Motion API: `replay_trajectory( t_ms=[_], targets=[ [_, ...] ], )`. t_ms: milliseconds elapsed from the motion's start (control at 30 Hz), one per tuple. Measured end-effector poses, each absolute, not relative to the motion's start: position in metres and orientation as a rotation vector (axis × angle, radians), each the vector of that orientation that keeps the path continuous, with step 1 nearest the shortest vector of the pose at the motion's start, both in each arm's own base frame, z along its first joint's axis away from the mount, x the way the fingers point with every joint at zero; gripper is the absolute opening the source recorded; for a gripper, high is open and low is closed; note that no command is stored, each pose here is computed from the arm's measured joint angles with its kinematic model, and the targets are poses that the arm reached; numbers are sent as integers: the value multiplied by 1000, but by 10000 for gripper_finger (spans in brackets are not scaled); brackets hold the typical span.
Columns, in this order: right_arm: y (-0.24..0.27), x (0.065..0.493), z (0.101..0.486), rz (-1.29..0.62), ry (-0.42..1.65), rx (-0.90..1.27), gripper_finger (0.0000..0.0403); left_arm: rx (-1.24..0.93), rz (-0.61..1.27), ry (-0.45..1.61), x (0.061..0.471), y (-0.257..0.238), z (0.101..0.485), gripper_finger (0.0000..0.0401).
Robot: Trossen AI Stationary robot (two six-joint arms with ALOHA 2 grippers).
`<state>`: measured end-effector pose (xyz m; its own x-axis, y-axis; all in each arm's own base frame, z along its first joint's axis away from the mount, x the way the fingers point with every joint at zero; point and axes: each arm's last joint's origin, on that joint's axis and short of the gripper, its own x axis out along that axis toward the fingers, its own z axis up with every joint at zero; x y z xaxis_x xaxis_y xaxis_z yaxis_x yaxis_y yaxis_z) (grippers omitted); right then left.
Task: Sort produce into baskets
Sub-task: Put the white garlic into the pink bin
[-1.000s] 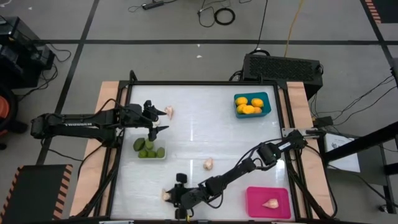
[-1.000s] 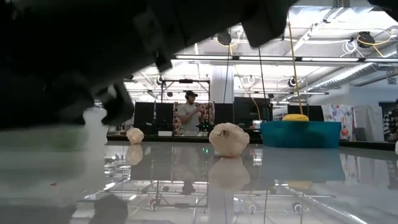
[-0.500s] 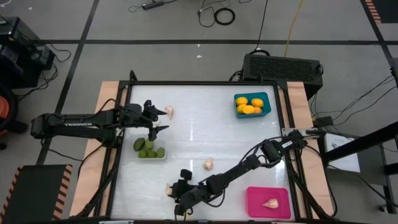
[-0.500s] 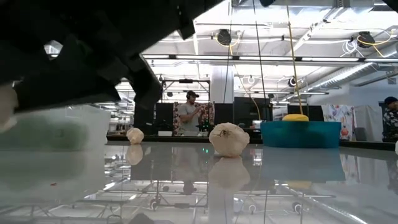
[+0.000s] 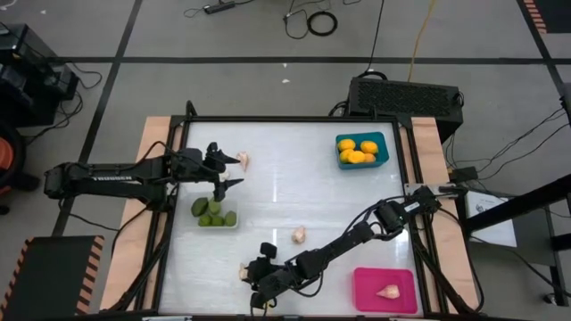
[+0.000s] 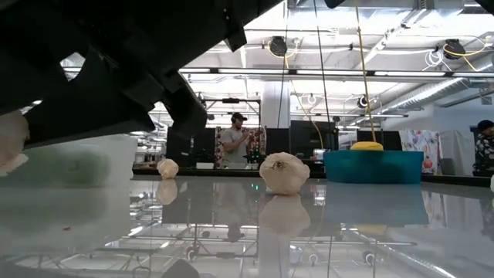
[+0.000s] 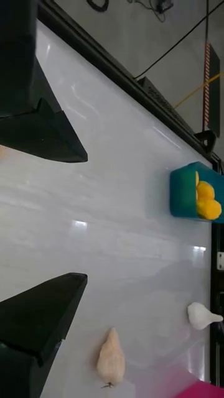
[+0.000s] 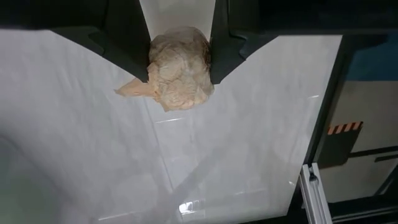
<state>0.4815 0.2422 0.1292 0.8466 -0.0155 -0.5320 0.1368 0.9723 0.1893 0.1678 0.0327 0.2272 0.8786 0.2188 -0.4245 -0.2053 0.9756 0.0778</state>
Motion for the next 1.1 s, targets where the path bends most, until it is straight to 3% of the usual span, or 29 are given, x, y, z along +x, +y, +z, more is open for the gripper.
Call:
replay_trajectory(
  t_ms=[233, 467, 1100],
  targets=[
    [242, 480, 133, -80, 575, 216, 132, 26, 197, 437, 168, 32, 228, 312],
    [239, 458, 162, -146, 709, 243, 132, 22, 116, 327, 178, 31, 223, 312],
    [243, 337, 260, -503, 1030, 363, 132, -41, -109, 238, 219, 25, 204, 312]
  ],
)
